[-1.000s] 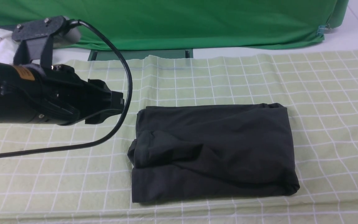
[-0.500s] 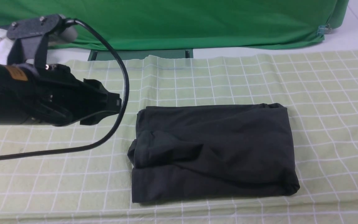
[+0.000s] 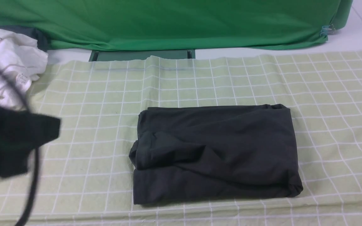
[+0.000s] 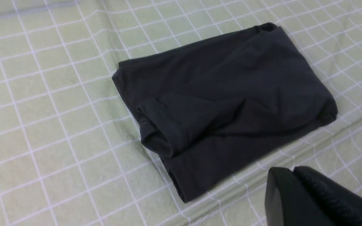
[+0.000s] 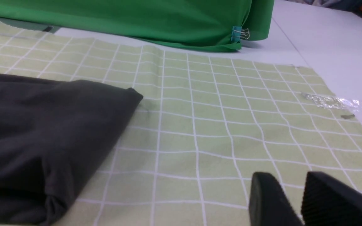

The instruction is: Fold a long-sleeved shirt over a green coffee tablecloth.

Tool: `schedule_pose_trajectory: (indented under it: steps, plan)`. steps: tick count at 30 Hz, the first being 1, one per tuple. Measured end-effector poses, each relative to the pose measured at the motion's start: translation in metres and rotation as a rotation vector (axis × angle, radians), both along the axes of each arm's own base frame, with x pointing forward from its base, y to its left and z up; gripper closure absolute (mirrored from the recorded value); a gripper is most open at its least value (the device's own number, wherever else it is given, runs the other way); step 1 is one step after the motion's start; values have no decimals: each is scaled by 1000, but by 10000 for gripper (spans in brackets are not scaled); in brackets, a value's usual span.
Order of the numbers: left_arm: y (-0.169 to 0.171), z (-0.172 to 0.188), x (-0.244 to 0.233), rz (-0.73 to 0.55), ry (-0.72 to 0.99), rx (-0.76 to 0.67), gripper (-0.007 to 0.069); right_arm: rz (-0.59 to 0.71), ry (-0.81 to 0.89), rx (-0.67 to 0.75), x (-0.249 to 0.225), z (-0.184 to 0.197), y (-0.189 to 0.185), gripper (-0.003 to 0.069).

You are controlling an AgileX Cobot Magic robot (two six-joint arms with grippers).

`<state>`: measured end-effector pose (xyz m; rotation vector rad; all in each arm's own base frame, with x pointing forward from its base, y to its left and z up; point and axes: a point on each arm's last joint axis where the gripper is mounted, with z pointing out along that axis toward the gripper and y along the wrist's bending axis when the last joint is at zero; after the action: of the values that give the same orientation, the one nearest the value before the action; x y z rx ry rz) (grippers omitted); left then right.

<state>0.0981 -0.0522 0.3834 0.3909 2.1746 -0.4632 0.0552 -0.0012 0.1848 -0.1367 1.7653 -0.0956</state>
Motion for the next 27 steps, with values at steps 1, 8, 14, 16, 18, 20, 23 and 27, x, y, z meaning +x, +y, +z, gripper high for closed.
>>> schedule_pose_trajectory:
  steps: [1,8,14,16,18,20,23,27]
  plan:
    - [2,1,-7,0,-20,-6,610,0,0,0,0,0,0,474]
    - [23,-26,-48,107,-453,-161,613,0,0,0,0,0,0,466]
    - [29,-38,-50,169,-610,-225,612,0,0,0,0,0,0,463]
    - [29,-47,-45,178,-610,-204,612,0,0,0,0,0,0,463]
    - [29,-53,-44,200,-603,-183,612,0,0,0,0,0,0,463]
    - [28,-62,-41,180,-581,-165,612,0,0,0,0,0,0,462]
    - [28,-70,-39,178,-564,-140,612,0,0,0,0,0,0,462]
    - [28,-80,-36,178,-547,-109,612,0,0,0,0,0,0,462]
